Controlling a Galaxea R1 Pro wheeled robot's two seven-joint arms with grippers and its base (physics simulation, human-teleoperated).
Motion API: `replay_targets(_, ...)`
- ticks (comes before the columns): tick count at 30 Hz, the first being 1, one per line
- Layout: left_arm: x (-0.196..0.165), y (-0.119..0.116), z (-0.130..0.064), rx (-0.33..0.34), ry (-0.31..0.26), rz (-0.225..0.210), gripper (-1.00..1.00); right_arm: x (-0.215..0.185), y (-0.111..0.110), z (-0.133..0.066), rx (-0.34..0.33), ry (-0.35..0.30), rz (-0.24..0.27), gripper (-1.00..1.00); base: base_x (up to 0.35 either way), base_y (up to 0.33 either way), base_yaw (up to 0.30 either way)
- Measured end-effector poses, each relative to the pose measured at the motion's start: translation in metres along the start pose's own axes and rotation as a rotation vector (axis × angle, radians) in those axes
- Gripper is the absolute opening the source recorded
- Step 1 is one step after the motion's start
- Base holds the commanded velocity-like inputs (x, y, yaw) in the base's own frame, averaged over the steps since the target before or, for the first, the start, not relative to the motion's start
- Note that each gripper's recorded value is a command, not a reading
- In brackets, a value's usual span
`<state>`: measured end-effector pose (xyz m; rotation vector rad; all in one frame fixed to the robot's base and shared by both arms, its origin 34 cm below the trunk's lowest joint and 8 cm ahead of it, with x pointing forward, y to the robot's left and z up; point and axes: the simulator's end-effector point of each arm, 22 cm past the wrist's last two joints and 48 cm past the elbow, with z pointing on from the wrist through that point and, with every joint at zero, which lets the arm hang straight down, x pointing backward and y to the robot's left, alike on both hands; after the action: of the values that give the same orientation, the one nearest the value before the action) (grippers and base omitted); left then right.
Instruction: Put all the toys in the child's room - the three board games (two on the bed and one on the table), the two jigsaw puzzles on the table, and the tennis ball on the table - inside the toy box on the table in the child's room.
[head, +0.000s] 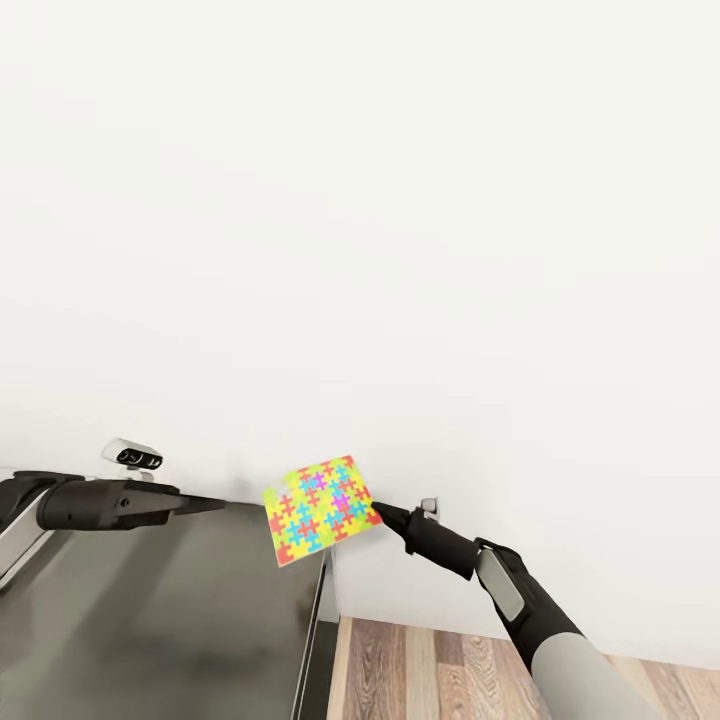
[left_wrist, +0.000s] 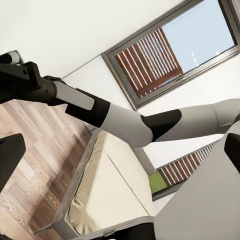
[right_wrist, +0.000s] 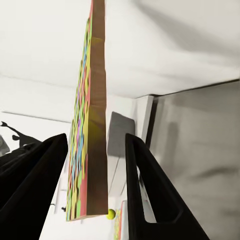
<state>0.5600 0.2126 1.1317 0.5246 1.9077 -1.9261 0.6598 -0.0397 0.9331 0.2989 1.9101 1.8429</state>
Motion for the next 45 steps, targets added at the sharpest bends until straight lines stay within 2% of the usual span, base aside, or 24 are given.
replay_targets(9,-0.002,-0.010,0.000,-0.001,0.001,0.002,1.00,0.002,0.011,0.000,0.000,0.004,0.002,-1.00,0.000,0.000,0.000)
replay_targets(26,-0.007,-0.038,0.000,-0.005,0.000,0.031,1.00,0.000,0.041,-0.002,-0.014,-0.004,-0.027,-1.00,0.000,0.000,0.000)
replay_targets(40,-0.008,-0.049,0.004,0.006,-0.001,0.055,1.00,-0.003,0.052,-0.003,-0.023,-0.005,-0.045,-1.00,-0.003,0.000,0.000)
replay_targets(45,-0.009,-0.052,0.005,0.009,-0.002,0.061,1.00,-0.003,0.055,-0.002,-0.026,-0.003,-0.049,-1.00,-0.229,0.000,0.000)
